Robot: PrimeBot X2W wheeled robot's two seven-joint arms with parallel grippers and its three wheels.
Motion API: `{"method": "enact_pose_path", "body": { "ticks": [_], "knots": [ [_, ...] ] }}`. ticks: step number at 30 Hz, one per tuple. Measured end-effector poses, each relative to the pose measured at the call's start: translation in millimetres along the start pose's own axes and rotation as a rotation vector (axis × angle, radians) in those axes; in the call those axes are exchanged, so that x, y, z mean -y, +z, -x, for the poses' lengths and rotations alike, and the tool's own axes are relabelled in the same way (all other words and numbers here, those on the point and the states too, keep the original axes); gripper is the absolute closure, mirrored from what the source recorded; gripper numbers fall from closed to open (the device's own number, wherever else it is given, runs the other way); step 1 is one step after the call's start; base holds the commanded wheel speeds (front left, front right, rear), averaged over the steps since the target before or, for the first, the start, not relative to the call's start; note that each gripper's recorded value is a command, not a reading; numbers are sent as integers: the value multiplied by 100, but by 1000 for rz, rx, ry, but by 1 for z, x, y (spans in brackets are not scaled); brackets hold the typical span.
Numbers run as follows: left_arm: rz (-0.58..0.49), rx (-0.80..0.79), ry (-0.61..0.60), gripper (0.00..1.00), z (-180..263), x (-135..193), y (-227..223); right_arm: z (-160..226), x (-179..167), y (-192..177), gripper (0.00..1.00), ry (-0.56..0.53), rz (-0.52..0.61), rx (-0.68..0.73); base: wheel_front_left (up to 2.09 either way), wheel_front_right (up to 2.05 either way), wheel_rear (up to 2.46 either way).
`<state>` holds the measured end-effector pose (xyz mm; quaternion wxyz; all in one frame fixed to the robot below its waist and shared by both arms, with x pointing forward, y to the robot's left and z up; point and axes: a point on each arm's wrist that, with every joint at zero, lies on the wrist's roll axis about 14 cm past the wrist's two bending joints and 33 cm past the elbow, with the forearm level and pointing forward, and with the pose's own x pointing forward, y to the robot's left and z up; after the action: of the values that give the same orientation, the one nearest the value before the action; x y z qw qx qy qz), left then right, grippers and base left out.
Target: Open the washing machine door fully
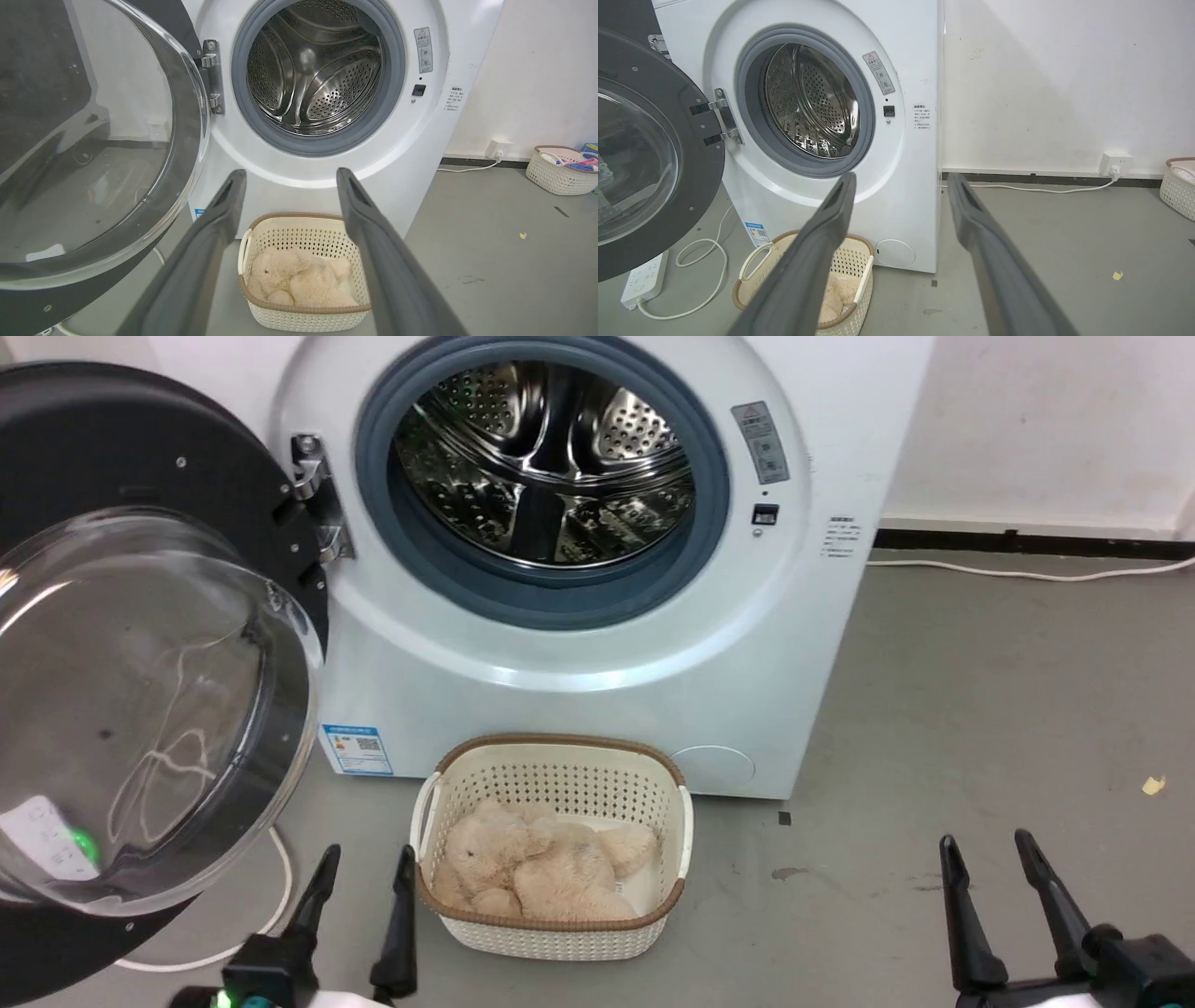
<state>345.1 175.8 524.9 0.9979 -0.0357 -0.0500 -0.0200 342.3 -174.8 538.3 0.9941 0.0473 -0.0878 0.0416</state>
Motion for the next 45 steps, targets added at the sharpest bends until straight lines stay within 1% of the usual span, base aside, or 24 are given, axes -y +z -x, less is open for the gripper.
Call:
{"method": "enact_pose_path", "body": {
  "ticks": [5,18,19,45],
  "knots": [
    [-16,-19,-2,0,3,6,-7,4,1,-3,0,-5,-1,-9,0,0,0],
    [-36,-16,-7,0,5,10,-8,6,0,-8,0,-4,-5,-27,0,0,0],
    [-34,-16,-17,100,5,12,-8,6,0,-9,100,-3,-5,-29,0,0,0],
    [-43,-39,-12,100,2,11,-10,4,-1,-15,100,3,9,-69,0,0,0]
  ]
}}
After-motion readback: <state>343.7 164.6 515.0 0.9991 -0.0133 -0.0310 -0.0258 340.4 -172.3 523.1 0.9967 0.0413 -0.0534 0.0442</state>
